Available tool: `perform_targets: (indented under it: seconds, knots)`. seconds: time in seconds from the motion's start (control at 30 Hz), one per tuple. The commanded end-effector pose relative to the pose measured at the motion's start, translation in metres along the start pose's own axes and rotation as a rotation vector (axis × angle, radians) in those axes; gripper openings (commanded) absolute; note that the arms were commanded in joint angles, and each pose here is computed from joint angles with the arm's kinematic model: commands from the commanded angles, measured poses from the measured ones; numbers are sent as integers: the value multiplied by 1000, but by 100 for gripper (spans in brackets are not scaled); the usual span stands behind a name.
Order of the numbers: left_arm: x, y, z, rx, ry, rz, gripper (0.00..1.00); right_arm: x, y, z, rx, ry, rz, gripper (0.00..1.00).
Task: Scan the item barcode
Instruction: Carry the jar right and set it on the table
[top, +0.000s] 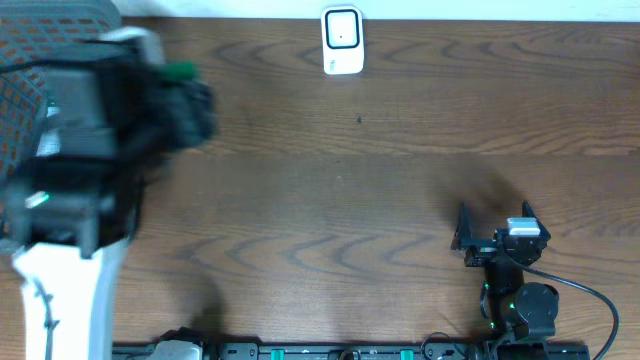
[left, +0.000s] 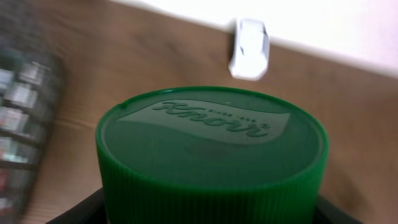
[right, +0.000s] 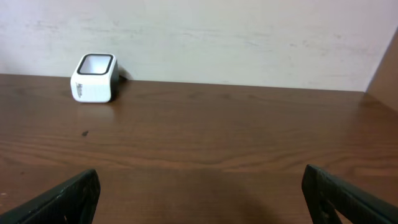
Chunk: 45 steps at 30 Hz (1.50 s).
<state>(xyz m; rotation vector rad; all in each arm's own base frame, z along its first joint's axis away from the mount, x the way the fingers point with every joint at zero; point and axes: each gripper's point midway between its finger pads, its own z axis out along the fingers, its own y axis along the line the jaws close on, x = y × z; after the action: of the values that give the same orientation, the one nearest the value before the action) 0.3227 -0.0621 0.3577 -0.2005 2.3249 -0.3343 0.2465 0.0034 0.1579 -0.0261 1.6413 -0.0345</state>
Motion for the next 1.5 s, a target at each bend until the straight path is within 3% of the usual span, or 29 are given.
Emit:
perform_targets:
  seconds: [0.0, 0.2, 0.37, 0.83, 1.0, 1.47]
  knots:
    - [57, -31, 60, -23, 204, 38, 54, 1, -2, 0, 8, 3, -5, 99]
    - [131, -85, 137, -19, 403, 148, 54, 1, -2, 0, 7, 3, -5, 99]
    - [181, -133, 188, 29, 465, 248, 54, 1, 1, 0, -5, 5, -6, 99]
    - [284, -216, 248, 112, 504, 208, 54, 2, 1, 0, -5, 5, -6, 99]
    - [309, -238, 257, 197, 539, 214, 54, 2, 1, 0, -5, 5, -6, 99]
    - [317, -243, 262, 191, 532, 179, 54, 2, 1, 0, -5, 5, -6, 99]
